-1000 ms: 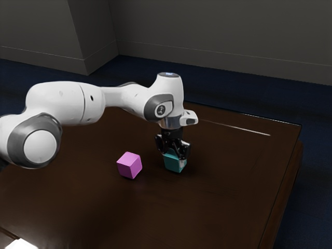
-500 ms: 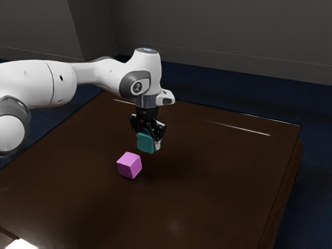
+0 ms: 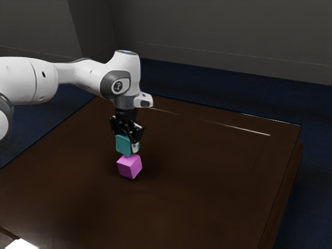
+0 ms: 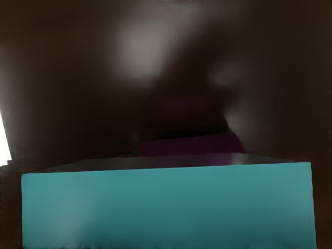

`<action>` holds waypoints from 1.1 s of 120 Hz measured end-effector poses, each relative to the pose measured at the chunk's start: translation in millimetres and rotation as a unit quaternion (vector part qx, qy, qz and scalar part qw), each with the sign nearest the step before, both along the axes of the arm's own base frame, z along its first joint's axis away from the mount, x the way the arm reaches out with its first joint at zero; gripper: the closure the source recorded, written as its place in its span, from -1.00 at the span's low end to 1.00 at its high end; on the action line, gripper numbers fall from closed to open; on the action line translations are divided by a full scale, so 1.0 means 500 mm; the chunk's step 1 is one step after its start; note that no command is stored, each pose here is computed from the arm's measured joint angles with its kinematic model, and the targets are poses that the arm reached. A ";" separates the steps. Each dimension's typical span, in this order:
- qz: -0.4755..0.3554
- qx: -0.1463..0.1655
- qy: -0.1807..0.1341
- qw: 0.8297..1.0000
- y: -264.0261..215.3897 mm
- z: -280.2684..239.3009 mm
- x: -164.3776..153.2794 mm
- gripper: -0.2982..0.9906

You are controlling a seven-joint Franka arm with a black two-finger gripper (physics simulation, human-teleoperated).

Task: Pick up the blue block with one arm, and put the blue block on the pink block with one arm

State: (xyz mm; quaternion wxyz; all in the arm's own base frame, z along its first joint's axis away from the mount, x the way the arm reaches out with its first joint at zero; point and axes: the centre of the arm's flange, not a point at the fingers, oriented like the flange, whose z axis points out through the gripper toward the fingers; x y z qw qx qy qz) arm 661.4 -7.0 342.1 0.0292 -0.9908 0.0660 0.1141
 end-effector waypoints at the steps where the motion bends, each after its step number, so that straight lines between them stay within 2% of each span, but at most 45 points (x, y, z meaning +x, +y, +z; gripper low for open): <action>1: -0.001 0.000 0.001 1.000 -0.001 0.000 -0.002 0.03; 26: -0.032 -0.003 0.010 0.999 -0.019 0.004 -0.038 0.04; 35: -0.039 -0.007 0.009 0.999 -0.023 0.004 -0.038 -0.15; 62: -0.050 -0.014 0.002 0.999 -0.019 0.021 -0.036 -0.35; 84: -0.070 0.000 -0.043 0.997 -0.048 0.166 -0.052 -0.46; 120: -0.050 0.007 -0.192 0.980 -0.077 0.567 -0.057 -0.52; 132: -0.037 0.019 -0.202 0.978 -0.104 0.619 -0.081 -0.53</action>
